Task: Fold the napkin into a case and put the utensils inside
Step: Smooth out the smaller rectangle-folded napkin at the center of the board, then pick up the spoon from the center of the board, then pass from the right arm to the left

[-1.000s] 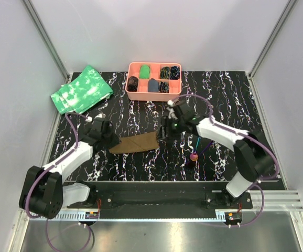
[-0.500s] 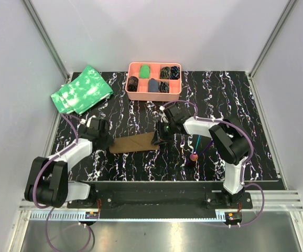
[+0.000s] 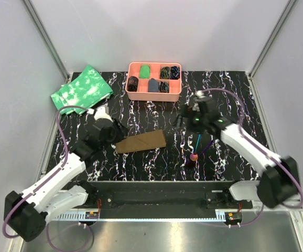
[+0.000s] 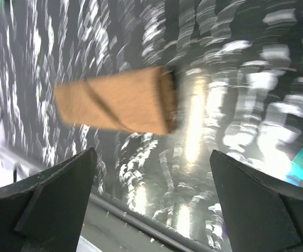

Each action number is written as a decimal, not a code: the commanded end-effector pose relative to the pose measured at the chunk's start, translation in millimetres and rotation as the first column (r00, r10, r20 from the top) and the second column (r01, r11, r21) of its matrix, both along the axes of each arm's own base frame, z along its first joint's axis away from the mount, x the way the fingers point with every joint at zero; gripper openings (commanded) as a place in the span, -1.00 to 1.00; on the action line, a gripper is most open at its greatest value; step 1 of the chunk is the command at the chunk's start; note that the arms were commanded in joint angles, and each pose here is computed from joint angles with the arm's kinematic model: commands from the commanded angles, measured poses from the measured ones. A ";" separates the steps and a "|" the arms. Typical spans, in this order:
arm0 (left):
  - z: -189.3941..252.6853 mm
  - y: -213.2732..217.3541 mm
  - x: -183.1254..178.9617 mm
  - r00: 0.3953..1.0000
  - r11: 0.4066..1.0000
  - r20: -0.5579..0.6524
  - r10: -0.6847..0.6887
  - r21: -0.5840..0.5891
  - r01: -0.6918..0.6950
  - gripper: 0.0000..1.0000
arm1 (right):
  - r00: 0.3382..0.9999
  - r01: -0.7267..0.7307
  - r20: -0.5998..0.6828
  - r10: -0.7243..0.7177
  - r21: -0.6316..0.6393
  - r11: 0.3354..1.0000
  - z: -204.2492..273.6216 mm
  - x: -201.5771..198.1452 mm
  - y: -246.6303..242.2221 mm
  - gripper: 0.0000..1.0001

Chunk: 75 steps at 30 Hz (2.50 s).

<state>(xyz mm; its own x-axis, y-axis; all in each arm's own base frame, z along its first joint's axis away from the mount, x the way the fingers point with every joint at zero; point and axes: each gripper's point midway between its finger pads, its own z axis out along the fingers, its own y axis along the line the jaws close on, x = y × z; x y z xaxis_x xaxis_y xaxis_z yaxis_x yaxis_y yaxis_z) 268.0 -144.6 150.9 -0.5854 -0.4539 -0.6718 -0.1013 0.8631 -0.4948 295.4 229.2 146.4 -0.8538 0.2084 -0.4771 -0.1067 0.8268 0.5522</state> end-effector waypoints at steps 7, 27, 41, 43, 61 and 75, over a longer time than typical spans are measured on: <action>35.8 -142.0 -59.6 0.922 0.922 0.041 -0.385 0.057 0.383 -0.09 | 0.964 0.211 -0.083 -0.251 -0.333 0.919 -53.6 -36.2 -112.1 0.77; 48.3 -168.6 -83.1 0.862 0.866 0.085 -0.499 0.032 0.498 -0.01 | 0.933 0.104 -0.242 -0.268 -0.532 0.840 -149.9 4.5 -110.7 -0.48; 71.8 -111.2 -61.8 0.827 0.783 0.051 -0.560 -0.291 0.549 0.31 | 0.962 -0.252 -0.043 0.270 -0.521 0.815 -67.3 26.9 -61.3 -1.00; 73.9 -106.0 -58.6 0.819 0.755 0.050 -0.572 -0.358 0.549 0.35 | 0.856 -0.430 0.022 0.517 -0.523 0.735 -50.4 8.7 -28.2 -1.00; 34.5 -105.4 -36.8 0.752 0.655 -0.052 -0.658 -0.533 0.536 0.41 | 0.436 -0.785 0.187 0.880 -0.399 0.473 12.4 -85.2 66.0 -1.00; 36.7 -115.8 -27.5 0.762 0.596 0.003 -0.648 -0.620 0.509 -0.54 | 0.386 -0.813 0.235 0.892 -0.372 0.449 21.3 -94.5 80.0 -1.00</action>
